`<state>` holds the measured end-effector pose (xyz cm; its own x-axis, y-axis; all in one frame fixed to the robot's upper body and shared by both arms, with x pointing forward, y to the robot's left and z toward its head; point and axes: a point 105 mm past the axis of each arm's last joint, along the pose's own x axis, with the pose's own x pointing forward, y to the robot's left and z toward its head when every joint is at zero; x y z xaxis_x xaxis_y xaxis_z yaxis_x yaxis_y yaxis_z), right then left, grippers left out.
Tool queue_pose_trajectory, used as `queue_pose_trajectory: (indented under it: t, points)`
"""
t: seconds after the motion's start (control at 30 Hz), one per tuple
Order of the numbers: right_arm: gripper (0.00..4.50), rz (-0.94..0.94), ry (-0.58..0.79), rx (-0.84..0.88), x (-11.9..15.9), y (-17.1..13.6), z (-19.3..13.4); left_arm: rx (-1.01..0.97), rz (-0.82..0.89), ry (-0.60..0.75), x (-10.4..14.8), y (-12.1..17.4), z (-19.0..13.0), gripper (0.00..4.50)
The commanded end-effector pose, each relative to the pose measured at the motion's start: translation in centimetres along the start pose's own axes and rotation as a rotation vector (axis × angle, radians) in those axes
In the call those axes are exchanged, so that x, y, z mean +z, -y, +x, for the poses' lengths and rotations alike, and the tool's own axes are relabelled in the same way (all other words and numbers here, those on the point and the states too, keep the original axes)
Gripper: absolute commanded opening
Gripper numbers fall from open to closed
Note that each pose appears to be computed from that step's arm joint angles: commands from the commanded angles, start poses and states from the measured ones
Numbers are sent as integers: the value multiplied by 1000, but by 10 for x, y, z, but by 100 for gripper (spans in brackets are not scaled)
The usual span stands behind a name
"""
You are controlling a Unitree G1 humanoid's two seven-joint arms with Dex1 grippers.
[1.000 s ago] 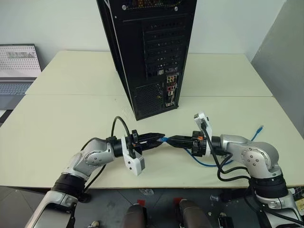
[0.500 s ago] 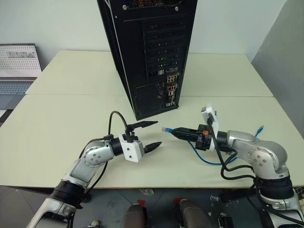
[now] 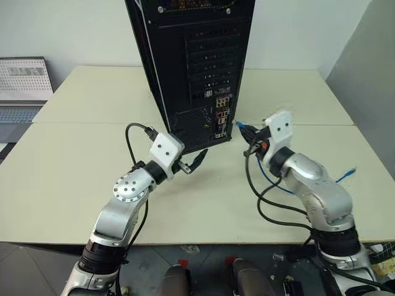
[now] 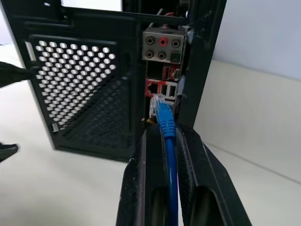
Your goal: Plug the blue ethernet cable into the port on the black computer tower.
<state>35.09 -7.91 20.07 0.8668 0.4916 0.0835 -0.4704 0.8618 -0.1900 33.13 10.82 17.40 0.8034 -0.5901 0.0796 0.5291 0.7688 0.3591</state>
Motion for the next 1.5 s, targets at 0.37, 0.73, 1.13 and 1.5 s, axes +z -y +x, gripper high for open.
queue_pose_trajectory:
  t: [0.37,0.73,1.13,1.5]
  points:
    - [0,40,51,-78,6,-19,30,56,6,44,19,-7,-1,444]
    - [0,129,41,-101,6,-19,42,54,37,42,17,-6,-4,444]
    - [0,152,31,-106,7,-18,46,37,53,48,18,-4,-3,444]
    - [0,157,25,-99,6,-21,47,19,42,51,18,-2,-3,444]
